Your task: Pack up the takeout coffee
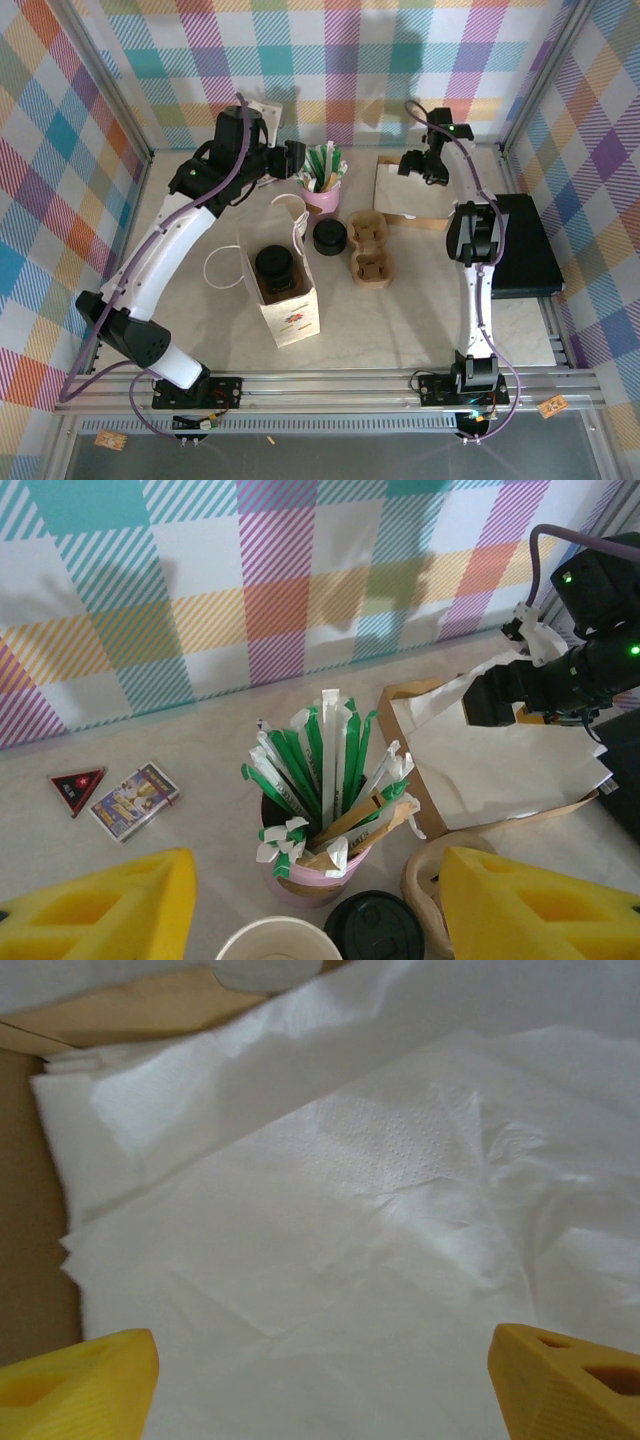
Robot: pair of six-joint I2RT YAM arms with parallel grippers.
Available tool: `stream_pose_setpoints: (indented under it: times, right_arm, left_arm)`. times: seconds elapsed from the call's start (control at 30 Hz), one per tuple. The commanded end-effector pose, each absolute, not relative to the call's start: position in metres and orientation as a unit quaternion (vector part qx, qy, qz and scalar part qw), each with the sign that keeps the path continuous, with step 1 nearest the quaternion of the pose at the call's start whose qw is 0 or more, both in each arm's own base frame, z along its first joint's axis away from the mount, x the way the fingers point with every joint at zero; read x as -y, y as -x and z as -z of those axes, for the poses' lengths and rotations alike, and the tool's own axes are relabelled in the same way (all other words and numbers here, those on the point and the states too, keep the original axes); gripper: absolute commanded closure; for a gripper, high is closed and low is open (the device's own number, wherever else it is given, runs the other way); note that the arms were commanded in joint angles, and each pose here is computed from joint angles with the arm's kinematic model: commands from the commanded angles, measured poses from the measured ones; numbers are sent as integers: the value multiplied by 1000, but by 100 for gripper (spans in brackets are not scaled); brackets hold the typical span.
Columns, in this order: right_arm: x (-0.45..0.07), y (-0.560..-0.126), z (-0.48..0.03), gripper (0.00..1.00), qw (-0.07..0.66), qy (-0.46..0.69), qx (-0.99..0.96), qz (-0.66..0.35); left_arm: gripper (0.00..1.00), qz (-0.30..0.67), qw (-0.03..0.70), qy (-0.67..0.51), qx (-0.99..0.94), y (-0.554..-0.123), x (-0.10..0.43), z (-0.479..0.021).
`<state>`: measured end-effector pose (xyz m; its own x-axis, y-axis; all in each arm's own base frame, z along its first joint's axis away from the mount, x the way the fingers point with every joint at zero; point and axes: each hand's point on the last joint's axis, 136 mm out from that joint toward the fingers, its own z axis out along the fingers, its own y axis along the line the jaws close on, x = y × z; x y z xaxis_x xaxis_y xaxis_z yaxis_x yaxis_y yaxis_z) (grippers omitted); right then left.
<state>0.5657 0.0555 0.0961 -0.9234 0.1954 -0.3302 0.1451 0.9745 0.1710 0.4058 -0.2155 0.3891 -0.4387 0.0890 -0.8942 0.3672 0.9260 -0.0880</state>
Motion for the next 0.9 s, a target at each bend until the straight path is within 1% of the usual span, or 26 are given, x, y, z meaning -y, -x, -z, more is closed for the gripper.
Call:
stream_pose_setpoints:
  times: [0.0, 0.2, 0.57, 0.73, 0.83, 0.87]
  right_arm:
    - [-64, -564, -87, 15, 161, -74, -981, -82]
    - [-73, -562, -71, 18, 142, -84, -981, -98]
    - [-69, -547, -41, 27, 101, -69, -991, -47]
    - [-68, -543, -41, 48, 95, -64, -993, -41]
    - [-67, -544, -44, 58, 99, -61, -992, -40]
    - [-67, -545, -46, 60, 102, -60, -992, -39]
  left_arm:
    - [35, 139, 519, -132, -833, -409, 219, -399]
    - [35, 134, 519, -140, -833, -409, 220, -399]
    - [34, 124, 515, -146, -836, -406, 216, -396]
    - [34, 123, 516, -148, -835, -403, 214, -396]
    - [34, 123, 516, -150, -834, -402, 214, -396]
    - [34, 125, 516, -151, -834, -401, 215, -397]
